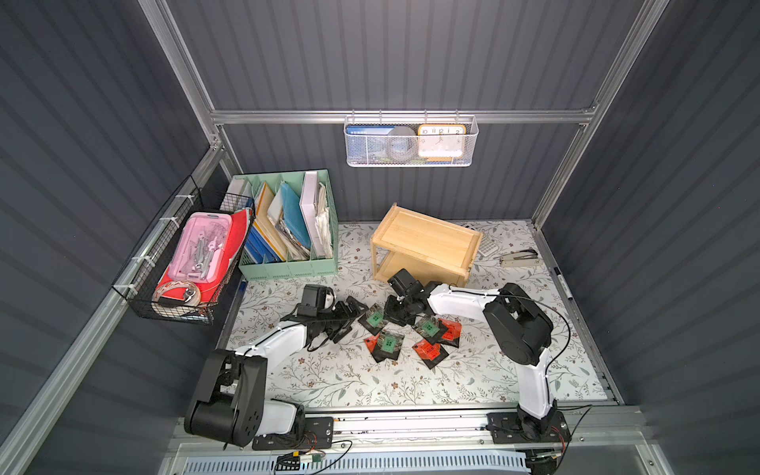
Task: Place the tea bags on the shelf by color
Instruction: Pick up the tea bag from the center of the board.
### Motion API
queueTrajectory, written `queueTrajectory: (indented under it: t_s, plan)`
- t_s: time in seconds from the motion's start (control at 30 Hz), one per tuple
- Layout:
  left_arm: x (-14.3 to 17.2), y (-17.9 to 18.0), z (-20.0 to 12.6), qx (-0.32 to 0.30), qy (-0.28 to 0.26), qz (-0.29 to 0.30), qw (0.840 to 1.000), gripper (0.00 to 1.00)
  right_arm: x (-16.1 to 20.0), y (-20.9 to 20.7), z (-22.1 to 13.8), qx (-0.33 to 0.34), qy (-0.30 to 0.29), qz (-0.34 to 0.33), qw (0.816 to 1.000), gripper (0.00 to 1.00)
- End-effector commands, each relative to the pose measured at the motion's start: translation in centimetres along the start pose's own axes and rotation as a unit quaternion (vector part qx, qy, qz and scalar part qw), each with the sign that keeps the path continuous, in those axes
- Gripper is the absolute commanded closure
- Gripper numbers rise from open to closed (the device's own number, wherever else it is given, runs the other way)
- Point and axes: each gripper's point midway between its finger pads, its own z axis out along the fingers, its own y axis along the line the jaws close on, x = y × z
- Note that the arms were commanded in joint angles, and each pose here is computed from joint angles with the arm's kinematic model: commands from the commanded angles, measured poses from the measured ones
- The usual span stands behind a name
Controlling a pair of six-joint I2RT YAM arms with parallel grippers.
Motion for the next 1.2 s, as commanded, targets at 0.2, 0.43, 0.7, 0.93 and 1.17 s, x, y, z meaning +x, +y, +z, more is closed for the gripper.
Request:
queueTrajectory:
  t_s: [0.2, 0.43, 0.7, 0.93, 1.17]
  plan:
    - [-0.1, 0.3, 0.7, 0.006, -0.003, 0.0, 1.0, 0.03, 0.3, -1.4, 1.0, 0.02, 0.014, 0.013, 1.0, 0.76]
    - [-0.5, 0.3, 1.3, 0.006, -0.004, 0.002, 1.0, 0.03, -0.1, -0.1, 0.1, -0.003, 0.005, 0.006, 1.0, 0.76]
    - [-0.4, 0.7, 1.4, 0.0, -0.001, 0.004, 1.0, 0.03, -1.4, 2.1, -1.1, -0.042, -0.017, 0.013, 0.999, 0.76]
    - [-0.5, 0.6, 1.5, -0.003, 0.003, 0.007, 1.0, 0.03, -1.3, 2.4, -0.6, -0.053, -0.002, 0.021, 0.998, 0.76]
    - [-0.3, 0.8, 1.6, -0.006, 0.008, 0.006, 1.0, 0.03, -1.2, 2.0, 0.1, -0.049, 0.007, 0.025, 0.998, 0.76]
